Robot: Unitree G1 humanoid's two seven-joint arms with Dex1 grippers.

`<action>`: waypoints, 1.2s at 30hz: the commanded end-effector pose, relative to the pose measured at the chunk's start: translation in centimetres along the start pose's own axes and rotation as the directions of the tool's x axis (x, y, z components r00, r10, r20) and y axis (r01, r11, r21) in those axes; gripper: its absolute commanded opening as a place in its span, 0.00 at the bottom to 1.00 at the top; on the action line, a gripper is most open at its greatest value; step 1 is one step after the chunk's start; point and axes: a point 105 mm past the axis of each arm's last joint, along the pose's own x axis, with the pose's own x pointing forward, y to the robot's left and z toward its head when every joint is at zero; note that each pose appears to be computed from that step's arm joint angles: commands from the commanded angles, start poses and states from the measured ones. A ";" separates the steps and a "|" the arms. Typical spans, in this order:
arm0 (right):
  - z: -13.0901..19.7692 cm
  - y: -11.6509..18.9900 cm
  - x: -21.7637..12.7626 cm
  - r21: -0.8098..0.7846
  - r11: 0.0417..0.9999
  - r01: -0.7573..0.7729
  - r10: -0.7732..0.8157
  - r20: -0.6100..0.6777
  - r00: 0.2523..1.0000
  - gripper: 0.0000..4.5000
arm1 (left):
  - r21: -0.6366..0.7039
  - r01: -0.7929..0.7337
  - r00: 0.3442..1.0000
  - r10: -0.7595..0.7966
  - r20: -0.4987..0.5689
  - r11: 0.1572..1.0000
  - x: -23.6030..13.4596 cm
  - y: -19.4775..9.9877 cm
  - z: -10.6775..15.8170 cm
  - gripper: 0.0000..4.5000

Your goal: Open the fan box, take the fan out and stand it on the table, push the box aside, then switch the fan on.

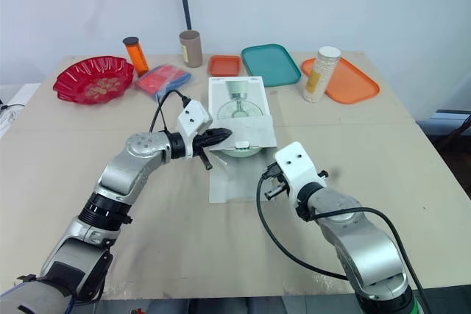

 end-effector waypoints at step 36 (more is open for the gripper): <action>3.9 -2.2 5.3 -0.067 0.995 -0.079 0.092 0.219 0.971 0.02 | 0.005 -0.033 0.999 0.033 -0.006 0.999 -0.8 0.2 0.1 0.00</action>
